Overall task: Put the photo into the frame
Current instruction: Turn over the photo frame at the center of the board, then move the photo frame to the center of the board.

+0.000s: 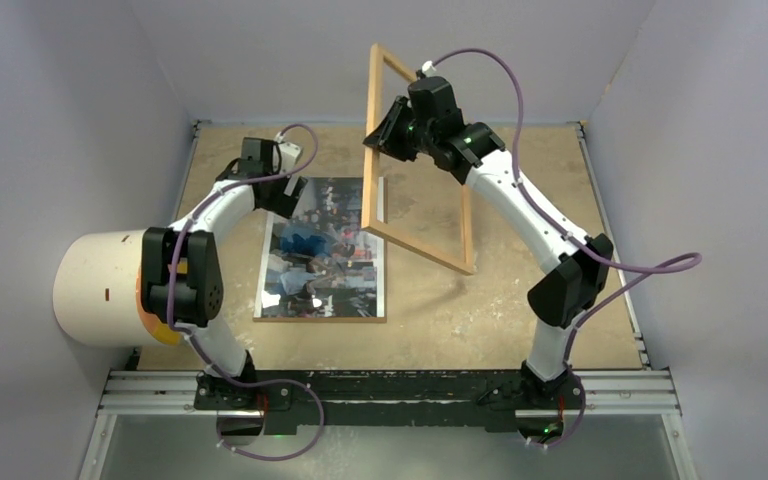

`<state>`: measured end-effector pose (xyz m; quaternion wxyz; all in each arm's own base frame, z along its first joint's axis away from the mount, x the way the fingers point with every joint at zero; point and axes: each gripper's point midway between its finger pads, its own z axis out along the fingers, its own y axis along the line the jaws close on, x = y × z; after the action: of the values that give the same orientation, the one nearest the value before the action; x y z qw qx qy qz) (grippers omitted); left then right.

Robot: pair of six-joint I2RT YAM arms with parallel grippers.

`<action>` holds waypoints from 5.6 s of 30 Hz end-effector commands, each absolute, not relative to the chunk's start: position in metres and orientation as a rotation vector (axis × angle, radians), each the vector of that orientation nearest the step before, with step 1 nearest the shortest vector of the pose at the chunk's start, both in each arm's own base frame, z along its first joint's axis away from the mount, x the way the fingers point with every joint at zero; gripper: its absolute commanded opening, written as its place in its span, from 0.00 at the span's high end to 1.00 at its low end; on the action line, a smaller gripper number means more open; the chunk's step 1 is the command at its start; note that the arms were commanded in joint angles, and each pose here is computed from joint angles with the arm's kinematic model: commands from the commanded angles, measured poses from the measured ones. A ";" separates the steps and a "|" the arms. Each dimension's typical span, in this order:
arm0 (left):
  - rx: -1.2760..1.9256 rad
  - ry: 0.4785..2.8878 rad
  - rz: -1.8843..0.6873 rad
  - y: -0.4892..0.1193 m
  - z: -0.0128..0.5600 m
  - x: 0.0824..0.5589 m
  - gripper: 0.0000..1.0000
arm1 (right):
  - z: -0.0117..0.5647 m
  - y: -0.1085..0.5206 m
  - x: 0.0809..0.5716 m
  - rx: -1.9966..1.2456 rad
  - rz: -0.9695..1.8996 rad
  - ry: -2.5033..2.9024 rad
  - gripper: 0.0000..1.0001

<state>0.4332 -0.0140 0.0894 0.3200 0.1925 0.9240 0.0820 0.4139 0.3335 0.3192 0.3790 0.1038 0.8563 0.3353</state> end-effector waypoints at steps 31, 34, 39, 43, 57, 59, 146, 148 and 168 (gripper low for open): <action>0.347 2.319 0.006 -0.016 0.162 0.439 0.04 | 0.410 0.369 0.342 0.315 2.221 1.664 1.00; 0.358 2.327 -0.004 -0.019 0.154 0.438 0.03 | 0.382 0.357 0.346 0.386 2.211 1.692 1.00; 0.430 2.356 0.022 -0.030 0.136 0.436 0.02 | 0.327 0.330 0.352 0.504 2.130 1.787 1.00; 0.514 2.358 0.098 -0.038 0.122 0.434 0.02 | 0.288 0.299 0.357 0.565 1.997 1.887 0.96; 0.862 2.361 0.470 -0.060 0.055 0.436 0.00 | 0.181 0.215 0.348 0.745 1.763 2.084 0.39; 0.886 2.361 0.527 -0.054 0.046 0.437 0.00 | 0.171 0.214 0.345 0.762 1.765 2.099 0.40; 0.999 2.347 0.667 -0.034 0.032 0.420 0.00 | 0.036 0.003 0.362 0.485 -0.573 2.514 1.00; 0.999 2.346 0.658 -0.035 0.033 0.420 0.00 | 0.045 -0.004 0.365 0.522 -0.599 2.485 1.00; 0.773 2.382 0.357 -0.041 0.085 0.435 0.00 | 0.130 0.296 0.406 0.237 0.332 2.385 0.78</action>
<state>0.4272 -0.0456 0.0503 0.2694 0.3317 0.8885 0.1673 0.4013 0.2337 0.1321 0.3719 0.0957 0.9225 0.0392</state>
